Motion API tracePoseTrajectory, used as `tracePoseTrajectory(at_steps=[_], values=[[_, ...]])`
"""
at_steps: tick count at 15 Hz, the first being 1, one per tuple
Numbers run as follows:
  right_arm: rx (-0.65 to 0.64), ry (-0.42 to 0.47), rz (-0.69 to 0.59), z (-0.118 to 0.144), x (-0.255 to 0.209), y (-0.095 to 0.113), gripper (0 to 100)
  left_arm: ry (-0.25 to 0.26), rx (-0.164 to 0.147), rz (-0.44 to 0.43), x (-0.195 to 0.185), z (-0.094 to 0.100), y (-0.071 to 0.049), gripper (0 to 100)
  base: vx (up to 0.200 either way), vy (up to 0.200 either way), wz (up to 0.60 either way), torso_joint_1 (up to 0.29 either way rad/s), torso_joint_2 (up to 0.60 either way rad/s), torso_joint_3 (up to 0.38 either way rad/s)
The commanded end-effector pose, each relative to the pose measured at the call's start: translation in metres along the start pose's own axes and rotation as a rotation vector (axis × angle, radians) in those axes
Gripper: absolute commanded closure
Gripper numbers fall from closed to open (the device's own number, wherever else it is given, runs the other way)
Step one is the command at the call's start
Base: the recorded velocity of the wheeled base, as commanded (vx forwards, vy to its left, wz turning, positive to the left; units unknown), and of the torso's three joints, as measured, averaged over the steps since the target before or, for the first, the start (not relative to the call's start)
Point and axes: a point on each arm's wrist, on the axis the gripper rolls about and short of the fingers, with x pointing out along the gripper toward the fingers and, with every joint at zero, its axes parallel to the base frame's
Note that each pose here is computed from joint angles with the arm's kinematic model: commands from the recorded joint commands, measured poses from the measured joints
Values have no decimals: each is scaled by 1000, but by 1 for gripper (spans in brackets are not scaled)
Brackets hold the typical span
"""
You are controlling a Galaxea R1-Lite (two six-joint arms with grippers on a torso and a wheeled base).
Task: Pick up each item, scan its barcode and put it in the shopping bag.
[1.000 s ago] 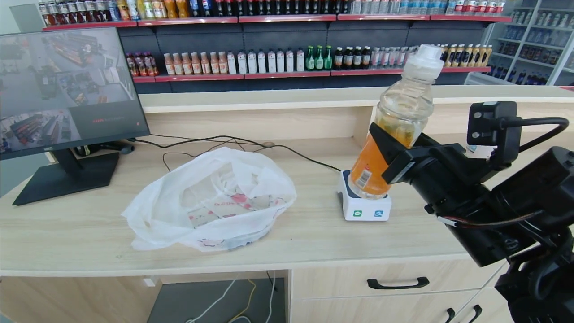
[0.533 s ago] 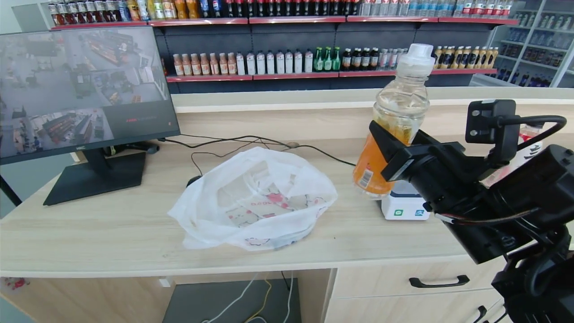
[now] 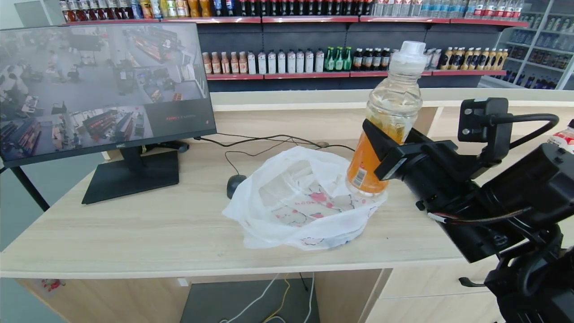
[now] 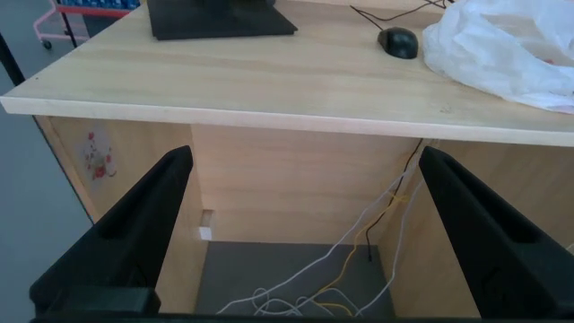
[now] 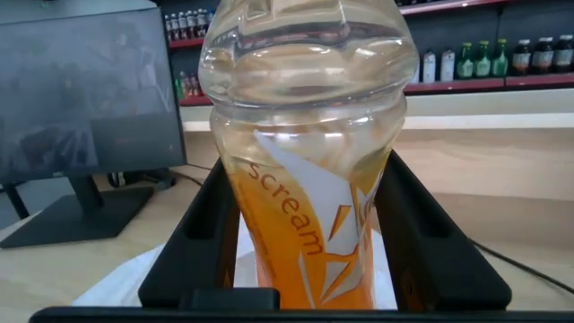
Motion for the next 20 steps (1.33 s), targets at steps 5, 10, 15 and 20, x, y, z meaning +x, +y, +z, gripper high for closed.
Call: tracePoseTrajectory(at_steps=[5, 10, 15, 20], values=[[20, -10, 79, -17, 22, 21, 100, -1, 0, 1, 0, 0, 0, 0, 0, 0, 0, 0, 0, 0], [30, -56, 110, -32, 51, 36, 100, -1, 0, 1, 0, 0, 0, 0, 0, 0, 0, 0, 0, 0], [28, -25, 114, -55, 67, 46, 100, -1, 0, 1, 0, 0, 0, 0, 0, 0, 0, 0, 0, 0], [25, 26, 121, -69, 85, 55, 100, -1, 0, 1, 0, 0, 0, 0, 0, 0, 0, 0, 0, 0]])
